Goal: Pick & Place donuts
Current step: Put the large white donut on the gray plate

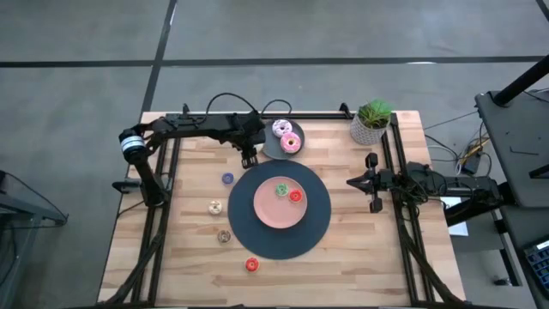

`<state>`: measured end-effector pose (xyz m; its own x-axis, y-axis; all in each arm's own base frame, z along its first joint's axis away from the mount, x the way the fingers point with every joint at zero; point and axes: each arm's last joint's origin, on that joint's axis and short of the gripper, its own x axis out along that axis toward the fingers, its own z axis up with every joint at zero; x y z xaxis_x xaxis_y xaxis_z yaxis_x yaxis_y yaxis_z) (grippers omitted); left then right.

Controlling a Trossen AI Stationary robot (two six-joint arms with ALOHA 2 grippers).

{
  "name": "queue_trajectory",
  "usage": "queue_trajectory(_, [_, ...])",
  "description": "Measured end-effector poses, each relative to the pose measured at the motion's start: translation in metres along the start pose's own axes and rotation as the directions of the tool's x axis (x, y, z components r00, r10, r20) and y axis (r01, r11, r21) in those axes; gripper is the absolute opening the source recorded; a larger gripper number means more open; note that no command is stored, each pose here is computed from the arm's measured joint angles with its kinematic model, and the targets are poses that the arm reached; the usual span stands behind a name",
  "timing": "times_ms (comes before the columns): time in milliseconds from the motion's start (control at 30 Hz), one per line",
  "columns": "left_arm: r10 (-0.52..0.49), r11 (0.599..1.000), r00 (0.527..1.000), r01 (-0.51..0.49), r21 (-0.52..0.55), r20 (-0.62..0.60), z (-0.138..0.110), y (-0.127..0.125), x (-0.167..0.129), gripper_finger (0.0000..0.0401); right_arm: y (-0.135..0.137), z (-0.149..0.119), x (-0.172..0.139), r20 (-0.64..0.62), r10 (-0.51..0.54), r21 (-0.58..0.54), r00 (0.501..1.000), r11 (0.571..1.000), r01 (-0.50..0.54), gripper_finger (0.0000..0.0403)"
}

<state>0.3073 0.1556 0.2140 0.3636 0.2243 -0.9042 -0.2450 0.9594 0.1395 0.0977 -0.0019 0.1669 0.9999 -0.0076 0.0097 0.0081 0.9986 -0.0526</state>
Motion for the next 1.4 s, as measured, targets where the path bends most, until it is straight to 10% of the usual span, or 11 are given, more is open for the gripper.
queue_trajectory(767, [0.018, 1.000, 0.998, -0.018, -0.007, 0.062, 0.010, 0.003, -0.001, 0.0111, 0.000, 0.000, 0.000, 0.000, 0.000, 0.000, 1.000, 1.000, 0.000, 0.0009])
queue_trajectory(1400, [-0.015, 1.000, 1.000, 0.015, 0.027, 0.012, 0.069, 0.018, 0.036, 0.0111, 0.000, 0.000, 0.000, 0.000, 0.000, 0.000, 1.000, 1.000, 0.000, 0.0008])
